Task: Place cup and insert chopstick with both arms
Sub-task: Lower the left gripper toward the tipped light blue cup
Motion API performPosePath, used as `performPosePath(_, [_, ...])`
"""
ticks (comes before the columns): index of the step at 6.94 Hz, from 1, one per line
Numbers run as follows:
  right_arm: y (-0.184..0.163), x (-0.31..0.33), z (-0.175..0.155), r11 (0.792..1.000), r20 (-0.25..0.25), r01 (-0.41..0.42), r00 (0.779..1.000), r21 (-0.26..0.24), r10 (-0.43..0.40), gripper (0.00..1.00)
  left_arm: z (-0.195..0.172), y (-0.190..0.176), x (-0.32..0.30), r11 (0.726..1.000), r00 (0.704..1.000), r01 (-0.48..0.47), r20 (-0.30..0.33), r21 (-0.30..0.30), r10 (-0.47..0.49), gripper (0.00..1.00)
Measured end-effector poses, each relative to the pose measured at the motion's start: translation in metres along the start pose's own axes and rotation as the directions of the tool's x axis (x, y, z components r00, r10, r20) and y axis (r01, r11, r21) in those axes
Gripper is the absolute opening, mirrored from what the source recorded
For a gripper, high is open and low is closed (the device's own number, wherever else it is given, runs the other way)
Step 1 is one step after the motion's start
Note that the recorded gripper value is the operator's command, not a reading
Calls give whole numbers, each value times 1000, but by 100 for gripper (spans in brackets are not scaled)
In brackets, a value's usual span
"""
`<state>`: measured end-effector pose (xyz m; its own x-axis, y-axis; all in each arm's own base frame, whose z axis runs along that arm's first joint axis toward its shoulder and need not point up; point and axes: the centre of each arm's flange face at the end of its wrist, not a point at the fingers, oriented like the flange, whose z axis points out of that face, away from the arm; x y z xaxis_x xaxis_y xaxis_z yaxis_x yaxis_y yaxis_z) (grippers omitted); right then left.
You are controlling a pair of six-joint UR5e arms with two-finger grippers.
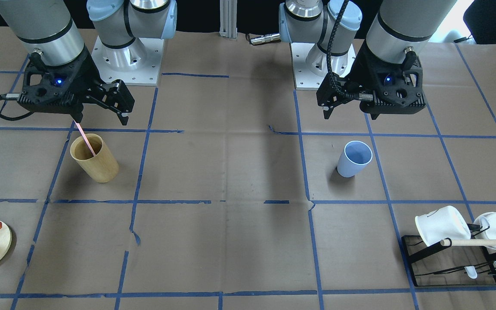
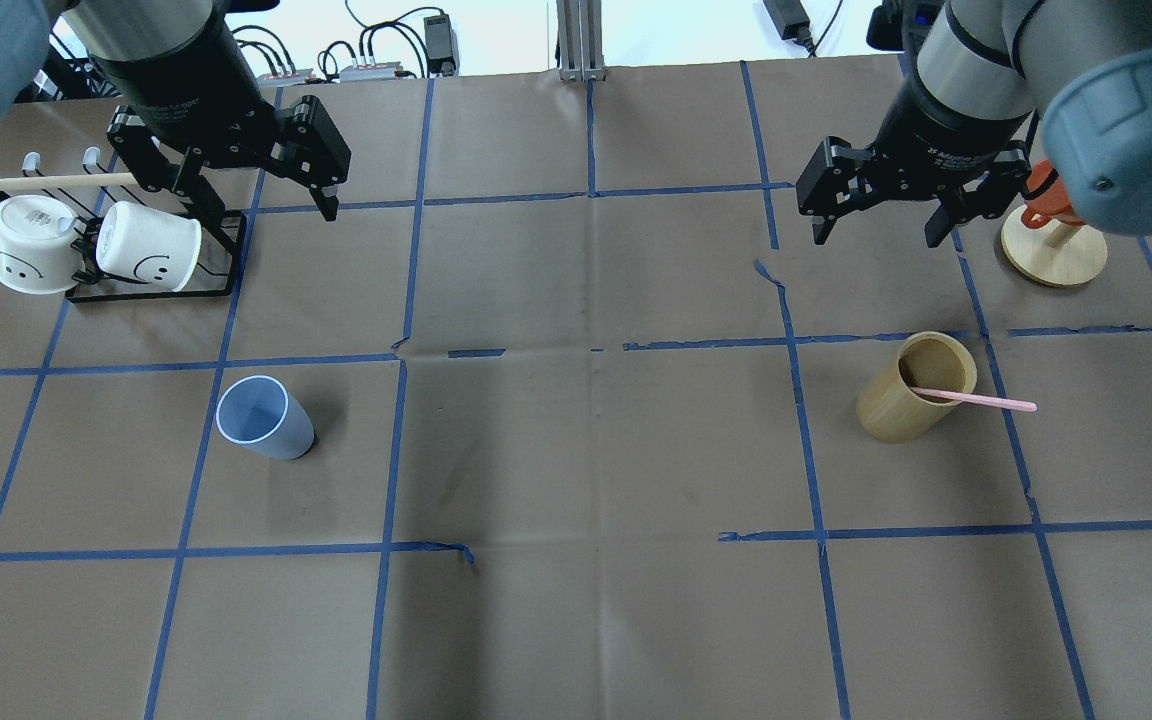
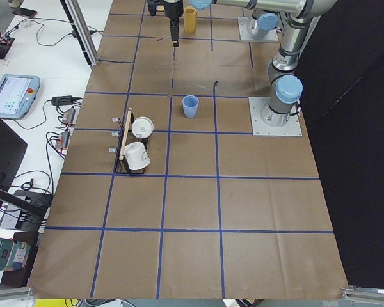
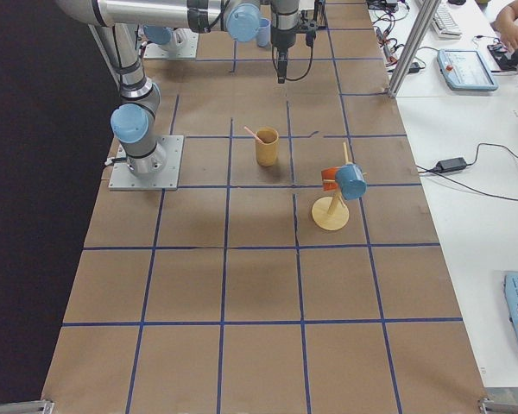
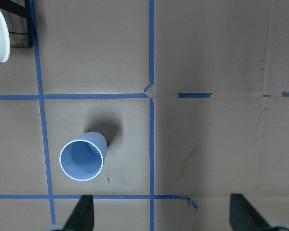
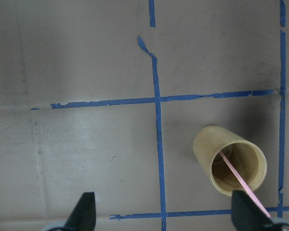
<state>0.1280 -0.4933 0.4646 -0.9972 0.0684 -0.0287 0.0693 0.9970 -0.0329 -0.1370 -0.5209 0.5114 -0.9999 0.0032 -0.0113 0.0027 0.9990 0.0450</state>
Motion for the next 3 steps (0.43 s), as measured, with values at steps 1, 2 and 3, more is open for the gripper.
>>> performPosePath(1, [1, -1, 0, 1000, 1, -2, 1000, 0, 2, 100, -3, 2, 0, 1000, 1000, -6, 4, 5, 6, 100])
performPosePath(2, [1, -1, 1, 1000, 2, -3, 1000, -1, 3, 100, -6, 4, -1, 1000, 1000, -13, 10, 11, 12, 100])
performPosePath(3, [1, -1, 1, 1000, 2, -3, 1000, -1, 3, 100, -7, 5, -2, 1000, 1000, -15, 14, 12, 15, 100])
